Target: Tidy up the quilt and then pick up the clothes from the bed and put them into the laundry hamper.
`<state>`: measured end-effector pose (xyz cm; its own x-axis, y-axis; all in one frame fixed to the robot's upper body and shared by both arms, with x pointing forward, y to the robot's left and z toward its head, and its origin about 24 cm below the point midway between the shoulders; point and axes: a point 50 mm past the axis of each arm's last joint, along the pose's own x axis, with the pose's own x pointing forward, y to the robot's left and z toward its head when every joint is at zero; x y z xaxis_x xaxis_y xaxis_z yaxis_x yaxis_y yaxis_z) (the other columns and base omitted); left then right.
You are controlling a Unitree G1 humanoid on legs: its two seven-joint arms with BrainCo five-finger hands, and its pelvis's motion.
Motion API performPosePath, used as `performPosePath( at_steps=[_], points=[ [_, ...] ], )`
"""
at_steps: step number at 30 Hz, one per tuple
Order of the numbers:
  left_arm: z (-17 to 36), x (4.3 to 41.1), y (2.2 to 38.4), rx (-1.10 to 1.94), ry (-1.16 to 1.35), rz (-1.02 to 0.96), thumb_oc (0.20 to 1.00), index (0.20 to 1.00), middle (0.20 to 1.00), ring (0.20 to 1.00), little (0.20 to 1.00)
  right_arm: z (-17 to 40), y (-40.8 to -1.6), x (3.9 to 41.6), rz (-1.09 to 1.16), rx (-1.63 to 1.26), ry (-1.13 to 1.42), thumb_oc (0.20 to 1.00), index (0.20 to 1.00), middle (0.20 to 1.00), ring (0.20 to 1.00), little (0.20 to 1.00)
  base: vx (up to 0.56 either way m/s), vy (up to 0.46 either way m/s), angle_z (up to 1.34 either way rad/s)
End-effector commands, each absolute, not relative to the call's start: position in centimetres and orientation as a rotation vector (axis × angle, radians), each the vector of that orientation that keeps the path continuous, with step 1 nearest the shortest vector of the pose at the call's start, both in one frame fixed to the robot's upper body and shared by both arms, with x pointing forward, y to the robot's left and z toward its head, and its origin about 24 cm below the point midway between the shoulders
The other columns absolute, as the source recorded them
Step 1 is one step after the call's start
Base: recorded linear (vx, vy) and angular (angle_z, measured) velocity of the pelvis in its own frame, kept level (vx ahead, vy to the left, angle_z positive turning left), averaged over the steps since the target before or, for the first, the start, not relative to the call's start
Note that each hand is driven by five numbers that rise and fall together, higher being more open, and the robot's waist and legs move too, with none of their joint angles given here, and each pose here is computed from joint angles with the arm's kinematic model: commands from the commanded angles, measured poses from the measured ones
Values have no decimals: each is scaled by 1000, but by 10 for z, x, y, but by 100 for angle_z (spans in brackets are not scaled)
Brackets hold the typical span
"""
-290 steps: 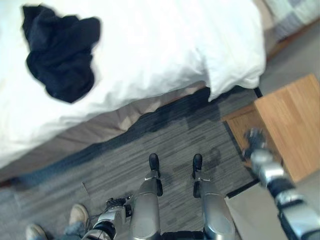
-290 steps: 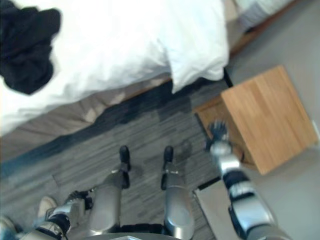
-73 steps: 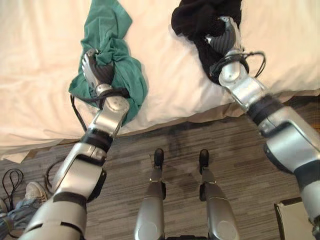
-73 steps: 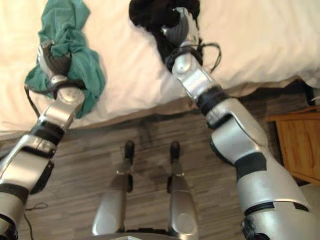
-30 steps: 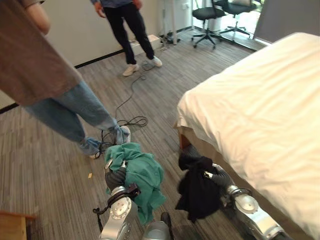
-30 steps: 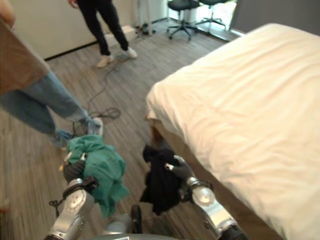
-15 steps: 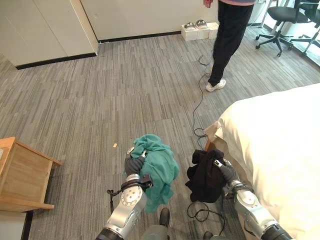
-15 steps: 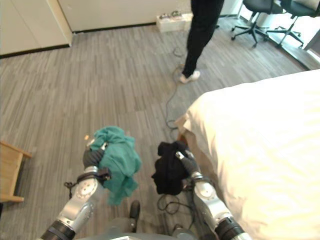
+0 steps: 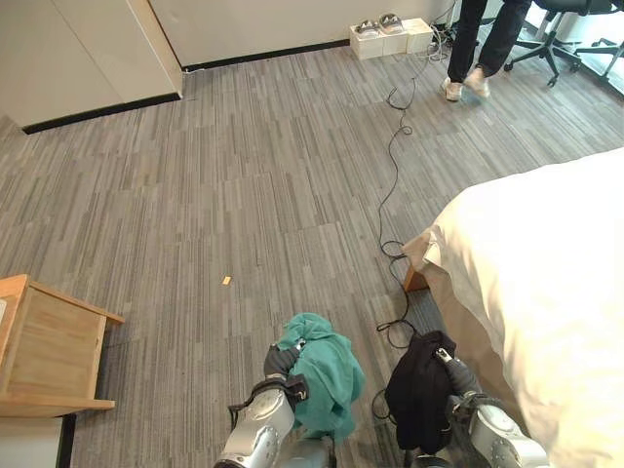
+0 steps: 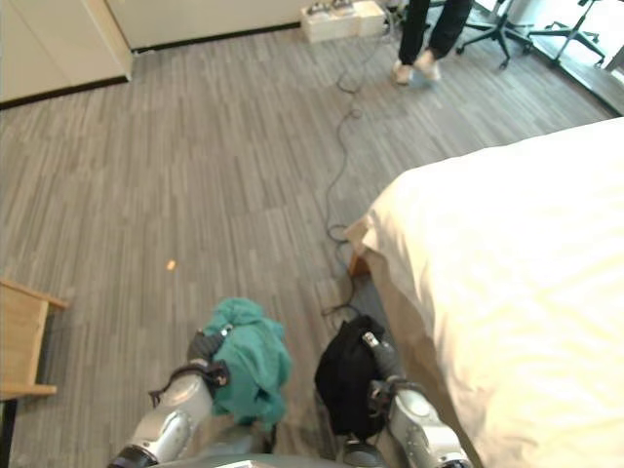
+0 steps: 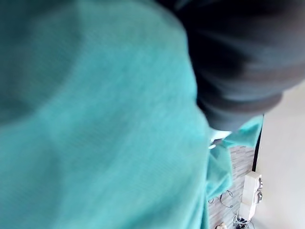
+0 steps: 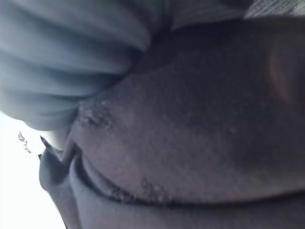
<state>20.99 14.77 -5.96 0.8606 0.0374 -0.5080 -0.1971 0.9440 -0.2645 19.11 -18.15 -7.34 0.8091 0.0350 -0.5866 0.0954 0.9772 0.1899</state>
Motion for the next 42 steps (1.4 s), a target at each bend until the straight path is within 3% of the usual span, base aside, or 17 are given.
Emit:
performPosePath(
  at_steps=[1, 7, 17, 26, 36, 42],
  points=[
    [-31, 228, 149, -335, 384, 70, 200, 200, 200, 200, 200, -47, -167, 212, 16, 257, 490, 200, 200, 200, 200, 200, 124, 253, 11],
    [-36, 217, 150, -354, 407, 45, 200, 200, 200, 200, 200, -42, -165, 206, -15, 265, 455, 200, 200, 200, 200, 200, 270, 145, 32],
    [-48, 210, 156, -314, 421, 53, 200, 200, 200, 200, 200, -45, -187, 203, -78, 316, 460, 200, 200, 200, 200, 200, 628, -245, 42],
    [-48, 201, 161, -380, 438, 92, 200, 200, 200, 200, 200, -44, -213, 199, 5, 218, 484, 200, 200, 200, 200, 200, 628, -144, 45],
    [-52, 187, 154, -378, 403, 51, 200, 200, 200, 200, 200, -52, -193, 189, 16, 198, 493, 200, 200, 200, 200, 200, 713, 109, 0],
    [-36, 199, 140, -363, 364, 40, 200, 200, 200, 200, 200, -44, -183, 189, 13, 216, 458, 200, 200, 200, 200, 200, 613, 282, 49]
  ],
)
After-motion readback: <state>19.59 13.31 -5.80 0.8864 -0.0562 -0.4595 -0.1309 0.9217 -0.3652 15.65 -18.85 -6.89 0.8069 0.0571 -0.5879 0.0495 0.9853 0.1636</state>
